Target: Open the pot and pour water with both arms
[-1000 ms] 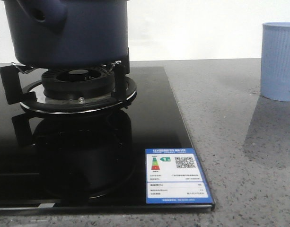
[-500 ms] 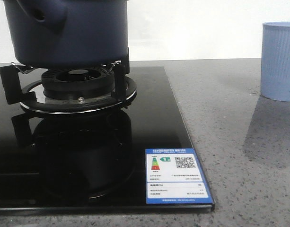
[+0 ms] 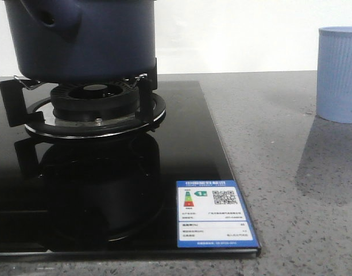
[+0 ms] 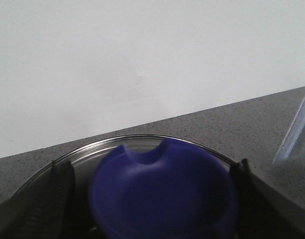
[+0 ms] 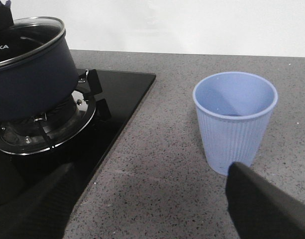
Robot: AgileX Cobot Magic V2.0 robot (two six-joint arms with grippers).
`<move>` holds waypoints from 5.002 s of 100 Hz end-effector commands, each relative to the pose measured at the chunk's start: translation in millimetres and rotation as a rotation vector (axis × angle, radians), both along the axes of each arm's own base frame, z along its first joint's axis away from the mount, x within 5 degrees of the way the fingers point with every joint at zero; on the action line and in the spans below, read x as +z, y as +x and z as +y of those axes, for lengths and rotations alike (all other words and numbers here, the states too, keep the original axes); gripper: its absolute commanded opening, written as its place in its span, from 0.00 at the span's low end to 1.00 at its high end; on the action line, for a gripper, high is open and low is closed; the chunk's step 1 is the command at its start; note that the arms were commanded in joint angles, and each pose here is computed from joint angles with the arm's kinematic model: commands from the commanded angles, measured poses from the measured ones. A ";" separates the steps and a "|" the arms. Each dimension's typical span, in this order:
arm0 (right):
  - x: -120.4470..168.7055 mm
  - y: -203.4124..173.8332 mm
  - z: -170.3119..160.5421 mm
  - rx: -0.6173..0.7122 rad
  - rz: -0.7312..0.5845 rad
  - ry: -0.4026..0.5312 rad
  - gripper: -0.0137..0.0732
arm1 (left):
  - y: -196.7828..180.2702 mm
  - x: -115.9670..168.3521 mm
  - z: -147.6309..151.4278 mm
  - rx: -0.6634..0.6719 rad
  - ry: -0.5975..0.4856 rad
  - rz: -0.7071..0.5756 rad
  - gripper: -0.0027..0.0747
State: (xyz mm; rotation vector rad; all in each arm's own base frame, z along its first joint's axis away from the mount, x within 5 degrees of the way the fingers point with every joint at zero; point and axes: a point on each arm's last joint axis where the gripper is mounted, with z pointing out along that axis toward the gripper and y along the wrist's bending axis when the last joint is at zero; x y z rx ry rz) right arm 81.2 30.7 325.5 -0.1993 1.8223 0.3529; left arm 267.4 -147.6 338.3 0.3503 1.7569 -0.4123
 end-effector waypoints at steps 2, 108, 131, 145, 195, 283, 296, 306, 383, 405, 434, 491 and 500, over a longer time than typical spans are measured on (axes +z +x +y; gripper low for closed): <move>15.3 2.2 -0.6 -0.014 -0.075 0.027 0.80 | -1.6 27.4 4.0 0.025 -0.058 -0.126 0.65; -30.6 15.5 -5.9 -0.096 -0.104 0.010 0.80 | -53.3 97.8 69.2 0.158 -0.122 -0.383 0.54; -48.9 21.0 -10.9 -0.159 -0.189 0.000 0.80 | -53.7 99.0 79.6 0.197 -0.111 -0.380 0.54; -57.2 32.1 -12.0 -0.193 -0.200 -0.008 0.80 | -52.7 99.3 83.0 0.210 -0.084 -0.393 0.54; -84.2 107.7 -5.2 -0.271 -0.071 -0.079 0.80 | -50.7 99.4 90.1 0.239 -0.044 -0.409 0.54; -96.5 164.3 0.6 -0.322 -0.103 -0.113 0.79 | -50.8 100.3 90.4 0.242 -0.047 -0.418 0.54; -96.2 164.3 0.5 -0.323 -0.106 -0.112 0.68 | -50.8 100.3 90.4 0.242 -0.051 -0.416 0.54; -96.2 164.3 0.5 -0.323 -0.106 -0.112 0.62 | -50.8 100.3 90.4 0.242 -0.051 -0.416 0.54; -14.9 166.0 17.3 -0.111 -0.185 -0.268 0.60 | -50.8 100.3 90.4 0.242 -0.051 -0.416 0.54; 34.5 170.2 42.4 0.018 -0.182 -0.380 0.60 | -50.8 100.3 90.4 0.242 -0.051 -0.416 0.54; 76.8 172.5 84.6 0.169 -0.227 -0.520 0.60 | -50.8 100.3 90.4 0.242 -0.051 -0.416 0.54; 92.1 218.1 165.3 0.252 -0.207 -1.049 0.60 | -50.8 100.3 90.4 0.242 -0.051 -0.416 0.54; 93.3 224.0 173.7 0.234 -0.230 -1.131 0.60 | -50.8 100.3 90.4 0.242 -0.051 -0.416 0.54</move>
